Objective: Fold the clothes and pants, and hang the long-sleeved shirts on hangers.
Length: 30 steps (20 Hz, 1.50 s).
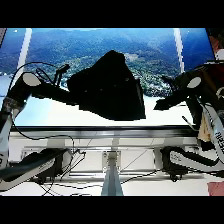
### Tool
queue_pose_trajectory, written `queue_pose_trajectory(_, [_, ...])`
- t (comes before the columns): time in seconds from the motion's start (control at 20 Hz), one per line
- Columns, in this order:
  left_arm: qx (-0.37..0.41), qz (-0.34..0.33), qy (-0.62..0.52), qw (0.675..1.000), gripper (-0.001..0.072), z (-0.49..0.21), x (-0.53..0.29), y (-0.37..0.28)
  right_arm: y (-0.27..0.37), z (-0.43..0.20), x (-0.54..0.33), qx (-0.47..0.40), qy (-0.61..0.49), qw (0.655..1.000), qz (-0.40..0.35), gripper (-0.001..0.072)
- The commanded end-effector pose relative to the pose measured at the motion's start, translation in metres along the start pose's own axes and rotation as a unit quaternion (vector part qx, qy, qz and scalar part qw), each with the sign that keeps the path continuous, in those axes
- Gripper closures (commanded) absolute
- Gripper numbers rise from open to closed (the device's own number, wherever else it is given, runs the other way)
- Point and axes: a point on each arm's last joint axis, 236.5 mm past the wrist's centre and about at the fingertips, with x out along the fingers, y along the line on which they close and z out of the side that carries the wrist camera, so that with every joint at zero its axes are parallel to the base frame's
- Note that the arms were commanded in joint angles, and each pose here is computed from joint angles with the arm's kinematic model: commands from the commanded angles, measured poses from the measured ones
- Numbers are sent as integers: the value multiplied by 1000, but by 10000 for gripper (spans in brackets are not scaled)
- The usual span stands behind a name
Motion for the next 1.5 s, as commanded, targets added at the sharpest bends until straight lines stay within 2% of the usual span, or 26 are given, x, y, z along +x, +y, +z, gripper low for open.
queue_pose_trajectory(0.0, [-1,49,21,999,681,-8,-4,22,18,-6,22,65,-16,996,57,246])
queue_pose_trajectory(0.05, [-3,52,21,998,680,-9,-2,25,17,-9,26,89,-13,994,58,246])
queue_pose_trajectory(0.1, [-5,53,18,998,635,-10,1,27,18,-13,31,111,-10,992,63,246])
queue_pose_trajectory(0.15, [-9,56,16,998,494,-11,4,30,20,-15,35,132,-11,989,71,246])
queue_pose_trajectory(0.2, [-12,57,16,998,415,-13,6,32,23,-16,39,149,-15,985,80,246])
queue_pose_trajectory(0.4, [-25,69,14,997,409,-18,13,42,27,-9,52,195,-49,974,105,250])
queue_pose_trajectory(0.65, [-91,82,-14,992,399,-17,0,73,30,-5,58,192,-53,975,100,262])
queue_pose_trajectory(0.7, [-113,82,-15,990,242,-22,-1,81,35,-8,65,183,-41,977,98,261])
queue_pose_trajectory(0.75, [-141,81,-11,987,6,-31,1,87,40,-9,71,175,-33,979,96,262])
queue_pose_trajectory(0.85, [-180,71,16,981,16,-58,12,93,47,-8,82,151,-30,985,82,285])
queue_pose_trajectory(1.0, [-209,59,59,974,18,-99,35,91,58,-7,88,119,-24,990,75,634])
queue_pose_trajectory(1.05, [-215,49,62,973,20,-106,42,88,58,-6,88,115,-24,990,74,696])
queue_pose_trajectory(1.25, [-222,-14,20,975,20,-99,63,67,58,-6,87,91,-27,993,71,696])
queue_pose_trajectory(1.4, [-234,-4,8,972,22,-102,69,74,57,-5,87,89,-29,993,70,696])
queue_pose_trajectory(1.45, [-244,-6,-6,970,70,-97,71,75,56,-3,87,89,-32,993,68,696])
